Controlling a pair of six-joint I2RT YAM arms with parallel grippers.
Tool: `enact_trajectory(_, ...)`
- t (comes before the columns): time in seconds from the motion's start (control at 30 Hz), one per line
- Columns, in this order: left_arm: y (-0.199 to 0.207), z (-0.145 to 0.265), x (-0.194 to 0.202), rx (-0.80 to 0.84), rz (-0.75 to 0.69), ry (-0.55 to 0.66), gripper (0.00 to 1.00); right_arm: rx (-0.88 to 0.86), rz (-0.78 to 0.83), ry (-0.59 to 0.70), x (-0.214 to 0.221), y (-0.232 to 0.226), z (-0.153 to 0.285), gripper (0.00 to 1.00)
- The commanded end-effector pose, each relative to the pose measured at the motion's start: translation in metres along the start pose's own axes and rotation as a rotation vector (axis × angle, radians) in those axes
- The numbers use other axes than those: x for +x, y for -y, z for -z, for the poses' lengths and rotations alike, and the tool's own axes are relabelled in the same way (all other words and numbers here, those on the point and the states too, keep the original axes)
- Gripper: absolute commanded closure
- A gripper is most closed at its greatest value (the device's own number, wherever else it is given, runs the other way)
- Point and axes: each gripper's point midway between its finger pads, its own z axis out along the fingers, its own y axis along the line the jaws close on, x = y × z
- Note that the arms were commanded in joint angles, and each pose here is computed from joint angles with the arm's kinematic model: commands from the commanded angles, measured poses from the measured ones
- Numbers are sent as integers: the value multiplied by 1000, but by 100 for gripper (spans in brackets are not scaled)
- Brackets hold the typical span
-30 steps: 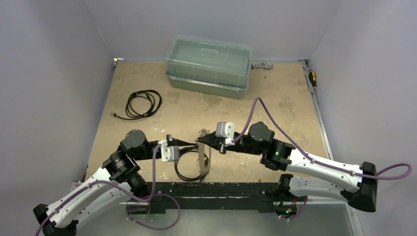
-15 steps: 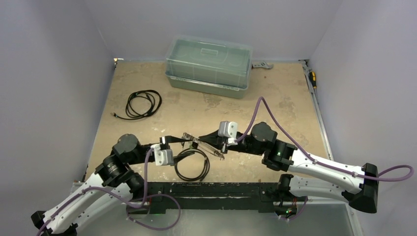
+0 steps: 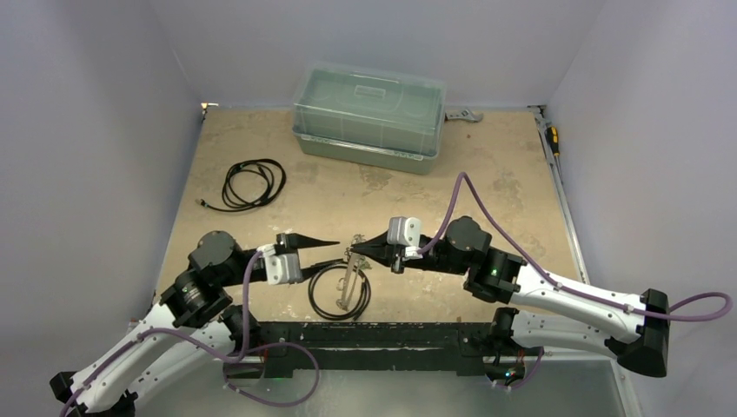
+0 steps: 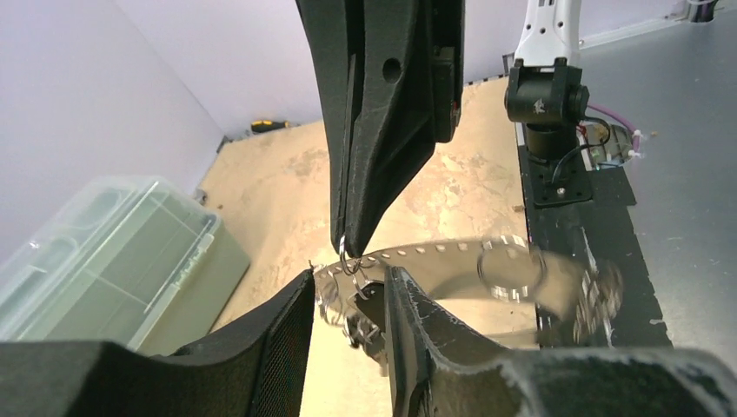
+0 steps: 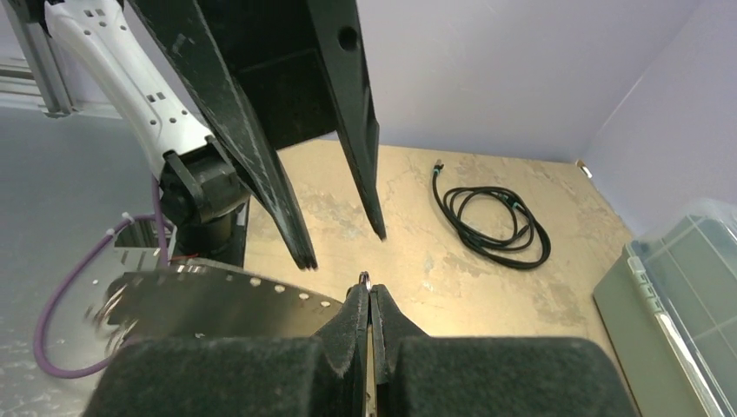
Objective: Put the keys on the keyring
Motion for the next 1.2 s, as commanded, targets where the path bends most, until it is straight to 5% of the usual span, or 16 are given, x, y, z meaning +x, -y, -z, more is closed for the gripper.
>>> enact_trajectory(0.0,-6,-13,-2,0,58,5,67,0,35,106,-29,1,5,100)
enact_trajectory(0.57,-7,-27,8,15,106,12,78,-21,45,120,-33,-3,7,100)
enact_trajectory(0.93,-3,-32,19,32,156,-15,76,-21,53,155,-41,-4,13,100)
enact_trajectory(1.17,1,-38,20,65,159,6,100,-31,54,158,-40,-6,13,100)
